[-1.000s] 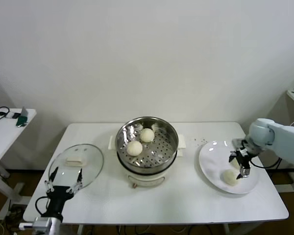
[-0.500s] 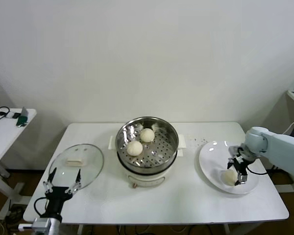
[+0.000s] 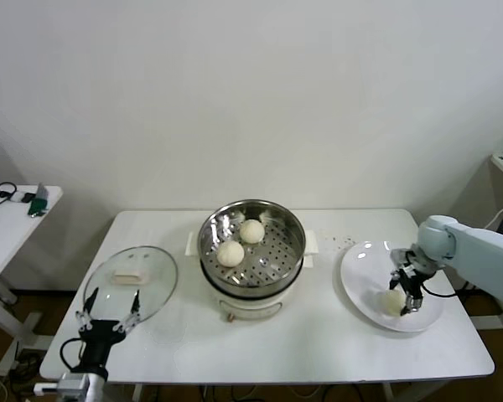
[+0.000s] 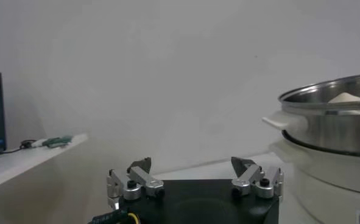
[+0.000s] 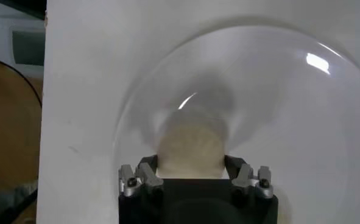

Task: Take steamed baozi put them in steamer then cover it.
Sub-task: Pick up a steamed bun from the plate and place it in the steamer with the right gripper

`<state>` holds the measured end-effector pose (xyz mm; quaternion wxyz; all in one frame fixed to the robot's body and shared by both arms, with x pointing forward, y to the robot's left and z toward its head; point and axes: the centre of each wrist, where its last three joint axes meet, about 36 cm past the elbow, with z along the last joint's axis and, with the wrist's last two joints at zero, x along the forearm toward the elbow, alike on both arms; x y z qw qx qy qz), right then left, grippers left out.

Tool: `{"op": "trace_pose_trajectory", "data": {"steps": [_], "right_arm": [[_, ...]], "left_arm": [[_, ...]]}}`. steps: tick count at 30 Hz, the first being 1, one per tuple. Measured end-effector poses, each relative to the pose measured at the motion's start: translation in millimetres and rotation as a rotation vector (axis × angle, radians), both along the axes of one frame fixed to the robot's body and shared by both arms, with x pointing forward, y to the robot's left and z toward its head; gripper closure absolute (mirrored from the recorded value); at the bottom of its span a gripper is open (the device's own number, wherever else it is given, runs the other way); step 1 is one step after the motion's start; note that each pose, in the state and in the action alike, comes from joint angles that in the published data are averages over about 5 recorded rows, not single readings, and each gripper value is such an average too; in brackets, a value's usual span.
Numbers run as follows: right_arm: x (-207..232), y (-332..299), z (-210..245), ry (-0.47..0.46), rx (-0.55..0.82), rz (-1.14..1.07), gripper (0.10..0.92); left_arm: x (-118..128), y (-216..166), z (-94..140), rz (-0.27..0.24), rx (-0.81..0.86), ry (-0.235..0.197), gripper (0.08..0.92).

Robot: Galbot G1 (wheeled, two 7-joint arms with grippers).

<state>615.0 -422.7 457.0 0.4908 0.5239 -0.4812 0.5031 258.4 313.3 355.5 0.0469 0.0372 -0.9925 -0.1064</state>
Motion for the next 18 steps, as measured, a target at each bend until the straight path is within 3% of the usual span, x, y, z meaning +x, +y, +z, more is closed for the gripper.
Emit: {"op": "trace_pose_trajectory", "data": {"steps": [11, 18], "right_arm": [[6, 5, 15, -0.009, 0.003, 0.03, 0.335], [27, 24, 59, -0.053, 0.019, 0.12, 0.334]], "left_arm": [[0, -1, -2, 0.0, -0.006, 0.004, 0.177], [1, -3, -2, -0.007, -0.01, 0.005, 0.177]]}}
